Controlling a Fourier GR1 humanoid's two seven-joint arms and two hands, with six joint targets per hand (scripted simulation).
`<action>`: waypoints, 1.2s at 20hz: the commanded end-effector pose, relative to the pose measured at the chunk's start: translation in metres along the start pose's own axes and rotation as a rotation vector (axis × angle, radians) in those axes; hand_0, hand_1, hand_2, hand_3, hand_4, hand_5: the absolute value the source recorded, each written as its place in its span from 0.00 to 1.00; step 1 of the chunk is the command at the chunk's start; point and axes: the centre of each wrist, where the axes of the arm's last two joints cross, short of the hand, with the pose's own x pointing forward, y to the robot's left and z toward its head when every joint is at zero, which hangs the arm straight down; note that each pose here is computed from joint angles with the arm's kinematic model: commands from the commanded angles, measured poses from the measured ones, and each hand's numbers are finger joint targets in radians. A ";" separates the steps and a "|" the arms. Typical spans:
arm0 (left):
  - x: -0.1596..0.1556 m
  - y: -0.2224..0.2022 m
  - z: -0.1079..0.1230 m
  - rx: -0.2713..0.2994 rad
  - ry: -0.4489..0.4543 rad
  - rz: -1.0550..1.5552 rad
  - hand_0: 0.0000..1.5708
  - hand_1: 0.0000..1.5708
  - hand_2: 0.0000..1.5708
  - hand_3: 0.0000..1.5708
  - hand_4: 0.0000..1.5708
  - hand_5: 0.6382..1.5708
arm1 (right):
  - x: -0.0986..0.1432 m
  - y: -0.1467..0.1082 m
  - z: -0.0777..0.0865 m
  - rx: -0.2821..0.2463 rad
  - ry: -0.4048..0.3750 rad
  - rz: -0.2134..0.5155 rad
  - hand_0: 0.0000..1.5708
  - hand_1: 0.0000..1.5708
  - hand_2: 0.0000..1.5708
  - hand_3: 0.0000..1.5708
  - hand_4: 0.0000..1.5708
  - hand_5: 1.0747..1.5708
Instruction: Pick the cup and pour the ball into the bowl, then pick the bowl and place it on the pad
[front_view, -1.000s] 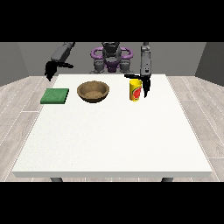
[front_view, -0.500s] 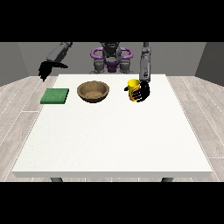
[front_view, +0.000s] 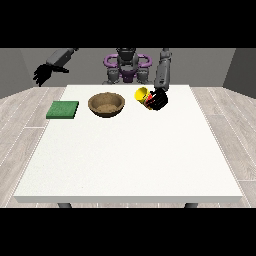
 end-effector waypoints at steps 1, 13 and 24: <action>0.016 -0.014 -0.002 -0.105 -0.014 -0.113 0.87 0.87 1.00 1.00 0.65 0.96 | -0.011 -0.025 0.015 -0.086 0.100 0.011 0.00 0.00 0.04 0.00 0.00 0.97; 0.083 -0.075 -0.006 -0.347 -0.066 -0.393 0.87 0.87 1.00 1.00 0.68 1.00 | -0.030 -0.071 0.077 -0.216 0.284 0.055 0.00 0.00 0.00 0.00 0.00 0.98; 0.138 -0.108 -0.002 -0.365 -0.195 -0.591 0.60 0.60 1.00 1.00 0.58 1.00 | -0.055 -0.050 0.079 -0.171 0.269 0.023 0.00 0.00 0.00 0.00 0.00 0.95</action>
